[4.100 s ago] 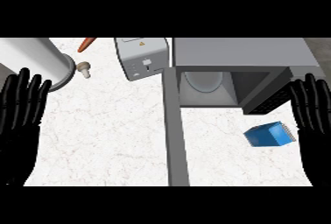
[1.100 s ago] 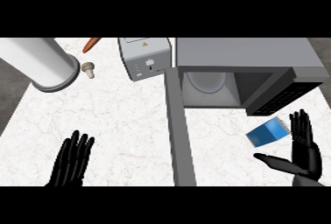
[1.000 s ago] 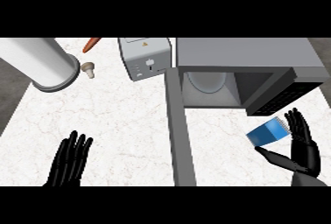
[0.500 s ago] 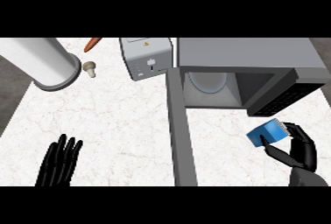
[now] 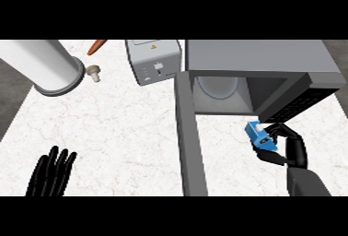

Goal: Pick up the milk, place it into the microwave and close the microwave

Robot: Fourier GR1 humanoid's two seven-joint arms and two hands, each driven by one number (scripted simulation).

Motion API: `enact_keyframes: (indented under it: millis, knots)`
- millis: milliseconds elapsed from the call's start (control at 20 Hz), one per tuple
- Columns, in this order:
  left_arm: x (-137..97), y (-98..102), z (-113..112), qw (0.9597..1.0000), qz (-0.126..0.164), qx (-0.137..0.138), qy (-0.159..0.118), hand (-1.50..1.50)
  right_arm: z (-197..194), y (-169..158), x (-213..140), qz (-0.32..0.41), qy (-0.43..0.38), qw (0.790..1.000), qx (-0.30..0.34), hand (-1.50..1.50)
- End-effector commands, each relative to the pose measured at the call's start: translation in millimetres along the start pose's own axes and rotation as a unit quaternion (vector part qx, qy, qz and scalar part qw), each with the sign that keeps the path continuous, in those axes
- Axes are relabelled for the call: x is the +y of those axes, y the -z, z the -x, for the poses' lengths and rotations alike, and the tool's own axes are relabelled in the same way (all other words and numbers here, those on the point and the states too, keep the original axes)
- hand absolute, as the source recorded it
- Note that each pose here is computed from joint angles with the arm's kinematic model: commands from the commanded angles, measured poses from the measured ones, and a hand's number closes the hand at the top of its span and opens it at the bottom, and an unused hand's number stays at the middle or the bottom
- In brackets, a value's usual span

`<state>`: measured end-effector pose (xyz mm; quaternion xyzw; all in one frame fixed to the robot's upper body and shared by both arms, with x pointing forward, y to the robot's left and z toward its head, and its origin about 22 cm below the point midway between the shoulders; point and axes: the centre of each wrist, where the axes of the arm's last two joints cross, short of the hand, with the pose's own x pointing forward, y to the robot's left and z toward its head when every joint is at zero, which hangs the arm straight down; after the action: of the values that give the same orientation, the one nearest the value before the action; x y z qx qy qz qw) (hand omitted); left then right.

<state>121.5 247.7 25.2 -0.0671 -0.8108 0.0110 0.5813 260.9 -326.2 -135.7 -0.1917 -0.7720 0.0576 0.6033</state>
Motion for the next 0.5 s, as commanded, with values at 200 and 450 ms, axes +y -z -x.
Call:
enact_keyframes:
  millis: [200, 450]
  knots:
    - [1, -8, 1, 0.9999, -0.006, -0.004, -0.009, -1.50, -9, 8, 38, -0.035, 0.072, 0.995, -0.055, 1.50]
    - [23, -1, -13, 0.9999, -0.007, 0.004, -0.008, -1.50, -27, 5, 91, -0.050, 0.103, 0.991, -0.062, 1.50]
